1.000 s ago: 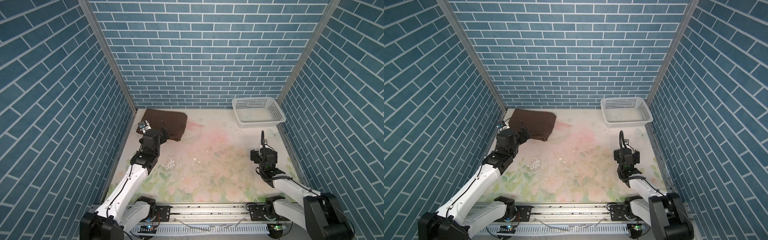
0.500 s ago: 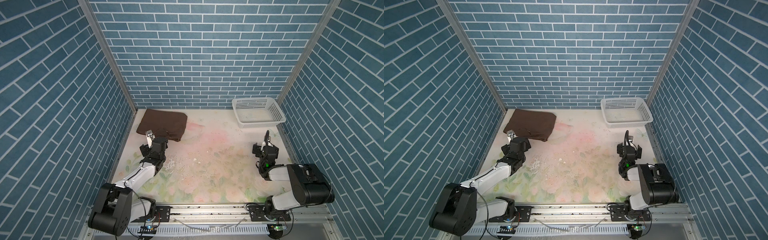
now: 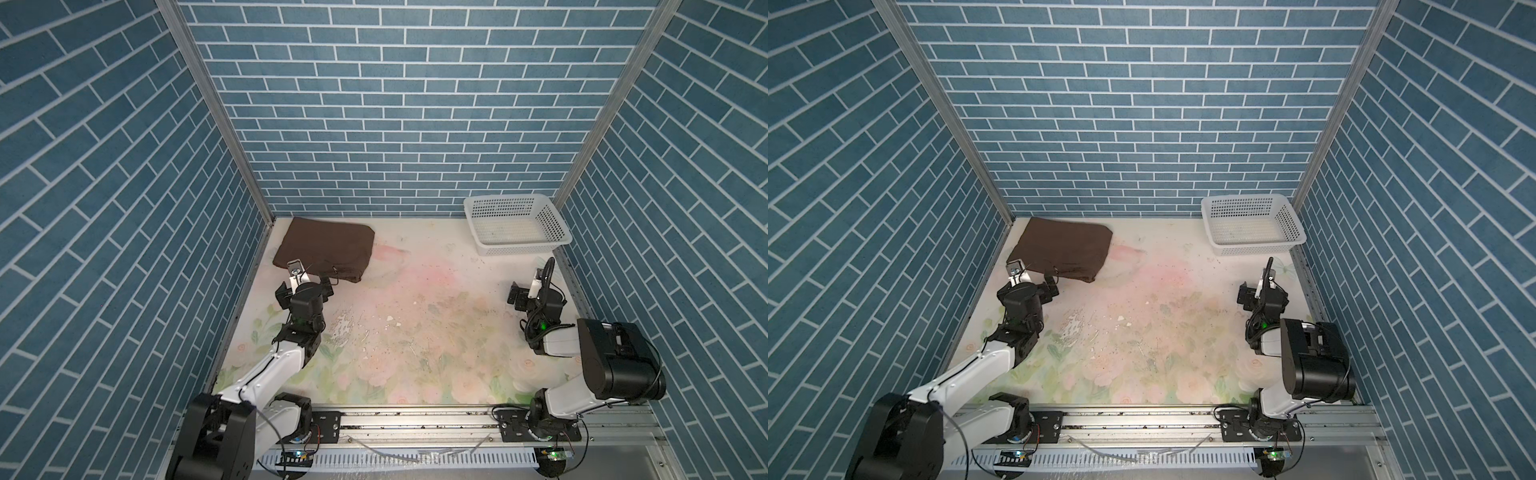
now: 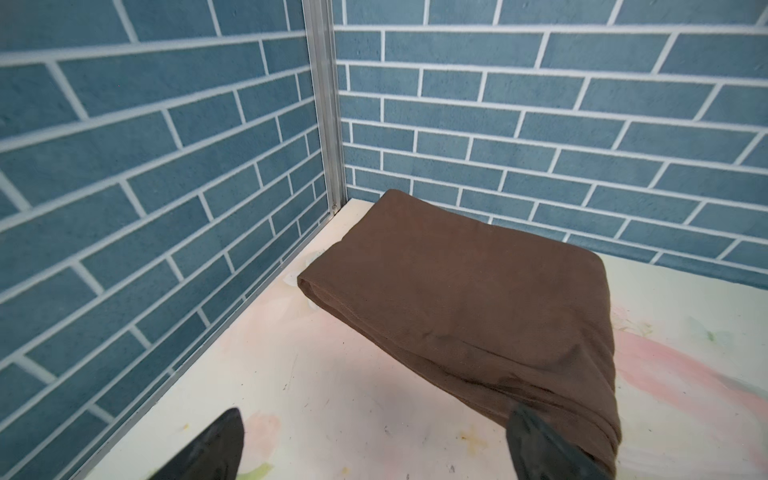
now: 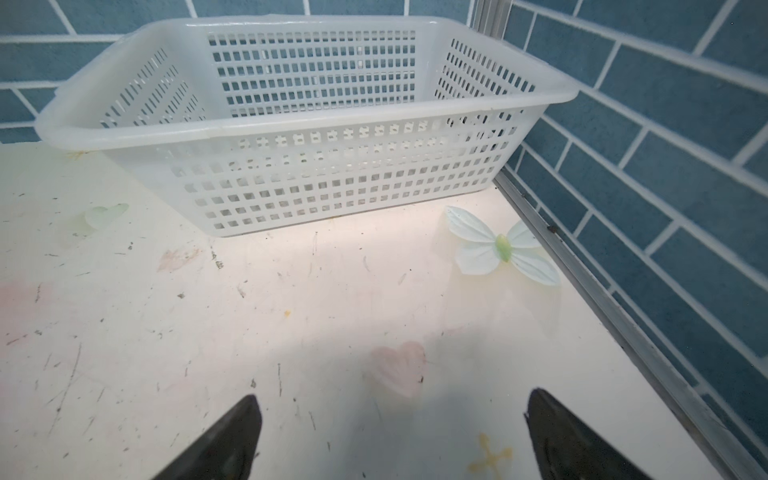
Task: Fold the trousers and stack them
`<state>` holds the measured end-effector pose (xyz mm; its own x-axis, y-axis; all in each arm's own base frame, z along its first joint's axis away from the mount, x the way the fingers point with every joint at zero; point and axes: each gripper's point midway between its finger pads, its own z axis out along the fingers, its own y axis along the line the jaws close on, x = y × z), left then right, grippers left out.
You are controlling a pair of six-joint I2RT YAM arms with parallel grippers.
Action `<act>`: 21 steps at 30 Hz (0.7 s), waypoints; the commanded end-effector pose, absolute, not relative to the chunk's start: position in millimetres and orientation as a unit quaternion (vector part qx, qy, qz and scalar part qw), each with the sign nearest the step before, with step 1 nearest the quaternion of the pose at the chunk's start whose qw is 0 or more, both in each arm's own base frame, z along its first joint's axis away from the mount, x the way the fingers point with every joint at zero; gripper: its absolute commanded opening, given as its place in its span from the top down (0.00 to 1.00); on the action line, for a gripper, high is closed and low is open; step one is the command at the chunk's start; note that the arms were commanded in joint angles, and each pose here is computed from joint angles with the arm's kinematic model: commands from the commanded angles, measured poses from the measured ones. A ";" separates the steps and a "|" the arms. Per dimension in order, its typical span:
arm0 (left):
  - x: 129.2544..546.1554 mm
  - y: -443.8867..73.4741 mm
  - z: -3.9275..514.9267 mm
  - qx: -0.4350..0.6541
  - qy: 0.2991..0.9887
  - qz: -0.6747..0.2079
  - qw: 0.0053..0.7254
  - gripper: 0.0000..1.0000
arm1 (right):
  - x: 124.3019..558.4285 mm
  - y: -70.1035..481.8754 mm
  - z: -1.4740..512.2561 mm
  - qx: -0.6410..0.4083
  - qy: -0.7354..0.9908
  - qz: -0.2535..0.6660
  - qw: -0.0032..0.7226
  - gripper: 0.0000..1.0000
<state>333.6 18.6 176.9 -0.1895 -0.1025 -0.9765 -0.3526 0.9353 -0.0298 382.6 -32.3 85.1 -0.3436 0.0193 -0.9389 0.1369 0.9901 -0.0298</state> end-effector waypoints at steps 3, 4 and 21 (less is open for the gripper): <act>319.5 12.9 171.8 -0.082 0.767 0.109 0.627 0.01 | 389.6 -28.8 90.3 0.044 0.817 -0.032 0.574 0.01; 318.1 19.1 165.8 -0.085 0.771 0.130 0.618 0.01 | 389.5 -28.5 90.7 0.043 0.815 -0.031 0.576 0.01; 380.8 26.0 99.1 -0.043 0.797 0.057 0.599 0.01 | 394.3 -25.9 87.1 0.035 0.827 -0.025 0.561 0.01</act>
